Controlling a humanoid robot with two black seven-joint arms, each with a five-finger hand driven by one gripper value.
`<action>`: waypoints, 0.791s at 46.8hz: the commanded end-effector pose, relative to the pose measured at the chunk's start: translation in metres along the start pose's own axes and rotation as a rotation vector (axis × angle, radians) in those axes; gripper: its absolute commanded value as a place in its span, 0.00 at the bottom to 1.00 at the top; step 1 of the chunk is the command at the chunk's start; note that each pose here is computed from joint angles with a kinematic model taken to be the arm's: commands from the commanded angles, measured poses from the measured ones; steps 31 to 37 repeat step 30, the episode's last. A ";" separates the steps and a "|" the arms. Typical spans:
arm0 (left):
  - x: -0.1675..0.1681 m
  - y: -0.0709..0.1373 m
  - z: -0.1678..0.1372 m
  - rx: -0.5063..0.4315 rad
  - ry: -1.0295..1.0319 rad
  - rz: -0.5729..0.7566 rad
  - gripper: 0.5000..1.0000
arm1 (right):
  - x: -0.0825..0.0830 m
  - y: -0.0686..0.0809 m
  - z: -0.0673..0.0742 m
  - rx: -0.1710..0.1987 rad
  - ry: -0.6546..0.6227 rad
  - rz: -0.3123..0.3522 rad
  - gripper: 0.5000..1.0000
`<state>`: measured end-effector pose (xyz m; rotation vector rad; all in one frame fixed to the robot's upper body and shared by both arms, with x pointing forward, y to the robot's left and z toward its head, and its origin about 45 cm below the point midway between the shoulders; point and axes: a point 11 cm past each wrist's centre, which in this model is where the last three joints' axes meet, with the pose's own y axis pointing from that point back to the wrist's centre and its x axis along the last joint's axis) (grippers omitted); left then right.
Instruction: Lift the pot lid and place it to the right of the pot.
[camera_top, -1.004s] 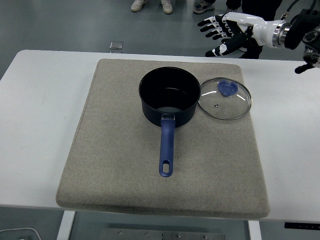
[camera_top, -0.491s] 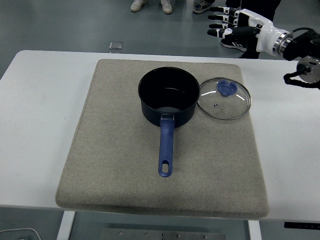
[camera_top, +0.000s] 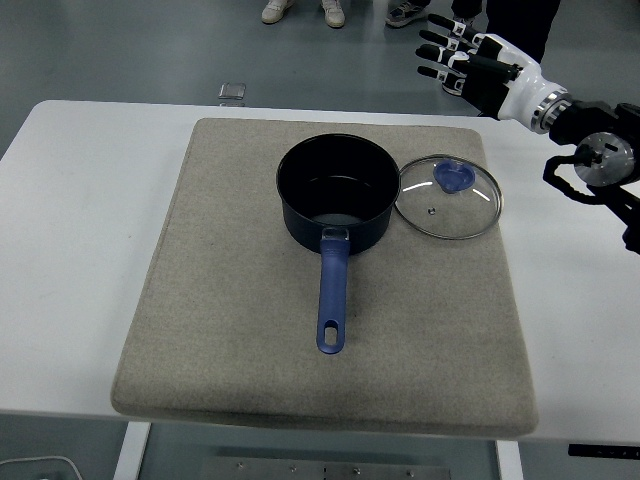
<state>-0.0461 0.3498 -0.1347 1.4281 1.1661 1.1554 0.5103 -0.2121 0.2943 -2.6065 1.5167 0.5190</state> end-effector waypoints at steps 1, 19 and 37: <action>0.000 0.000 0.000 0.000 0.001 0.000 1.00 | 0.004 0.001 0.007 0.003 -0.048 0.022 0.79; 0.000 0.000 0.000 0.000 0.001 0.000 1.00 | 0.007 0.002 0.018 -0.004 -0.057 0.048 0.81; 0.000 0.000 0.000 0.000 0.001 0.000 1.00 | 0.009 0.003 0.022 -0.009 -0.061 0.055 0.81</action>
